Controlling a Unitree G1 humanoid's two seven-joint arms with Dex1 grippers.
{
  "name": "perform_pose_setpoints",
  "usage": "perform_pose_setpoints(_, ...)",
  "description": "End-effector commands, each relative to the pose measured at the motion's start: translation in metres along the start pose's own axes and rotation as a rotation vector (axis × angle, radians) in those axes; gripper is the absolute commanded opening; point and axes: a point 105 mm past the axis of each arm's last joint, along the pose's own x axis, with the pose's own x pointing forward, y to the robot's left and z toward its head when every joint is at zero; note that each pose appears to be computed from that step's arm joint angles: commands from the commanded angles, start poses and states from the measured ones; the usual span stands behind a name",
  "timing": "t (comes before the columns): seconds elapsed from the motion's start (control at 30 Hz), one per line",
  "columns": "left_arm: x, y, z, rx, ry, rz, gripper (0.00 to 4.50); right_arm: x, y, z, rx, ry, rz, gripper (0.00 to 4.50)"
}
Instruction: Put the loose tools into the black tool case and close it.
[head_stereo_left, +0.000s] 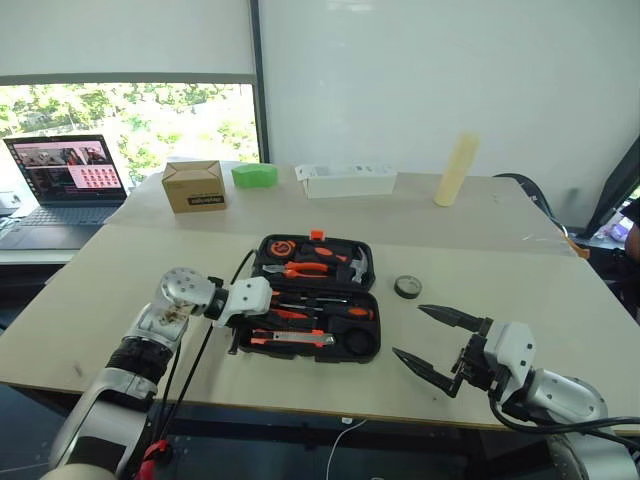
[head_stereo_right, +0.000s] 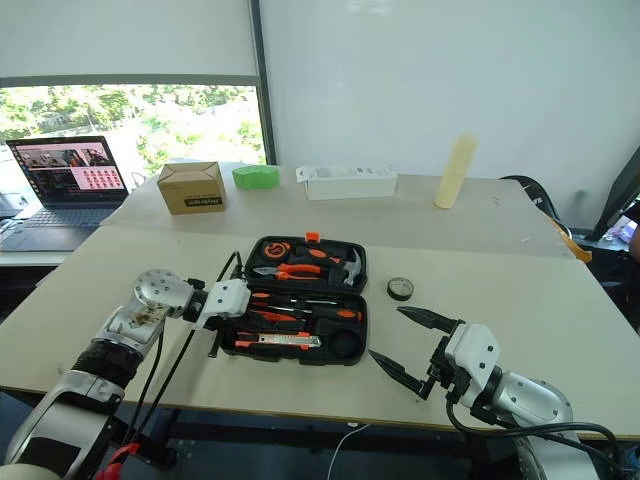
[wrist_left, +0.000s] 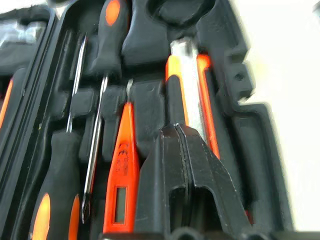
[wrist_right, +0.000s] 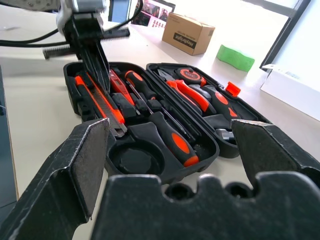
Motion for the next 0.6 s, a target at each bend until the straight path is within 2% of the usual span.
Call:
perform_pose_setpoints(0.03,0.012,-0.017,-0.03,-0.1,0.08,-0.024,0.02,-0.004,-0.005,0.012,-0.056,-0.03,-0.032,4.5)
perform_pose_setpoints(0.13,0.003,-0.013,-0.014,-0.127,-0.085,0.022,0.02,-0.018,-0.01,0.009,-0.06,0.01,-0.069,4.5)
perform_pose_setpoints(0.23,-0.028,-0.005,0.0,-0.143,-0.248,0.092,0.02,-0.044,-0.015,0.004,-0.049,0.082,-0.117,4.5)
perform_pose_setpoints(0.33,-0.063,-0.001,-0.01,-0.184,-0.265,0.208,0.76,-0.074,-0.016,-0.006,-0.013,0.165,-0.174,4.5)
perform_pose_setpoints(0.37,-0.071,-0.002,-0.014,-0.191,-0.26,0.232,1.2,-0.082,-0.016,-0.009,-0.005,0.187,-0.19,4.5)
perform_pose_setpoints(0.4,-0.083,-0.004,-0.019,-0.22,-0.273,0.261,1.44,-0.092,-0.017,-0.013,-0.002,0.215,-0.212,4.5)
perform_pose_setpoints(0.43,-0.095,-0.006,-0.024,-0.252,-0.287,0.303,1.93,-0.099,-0.017,-0.016,0.003,0.238,-0.231,4.5)
perform_pose_setpoints(0.47,-0.103,-0.011,-0.03,-0.298,-0.282,0.313,2.12,-0.104,-0.016,-0.019,0.005,0.257,-0.241,4.5)
perform_pose_setpoints(0.53,-0.115,-0.021,-0.038,-0.372,-0.281,0.312,2.98,-0.106,-0.019,-0.019,0.012,0.265,-0.261,4.5)
perform_pose_setpoints(0.6,-0.125,-0.025,-0.042,-0.41,-0.298,0.351,3.65,-0.088,-0.025,-0.015,0.041,0.262,-0.234,4.5)
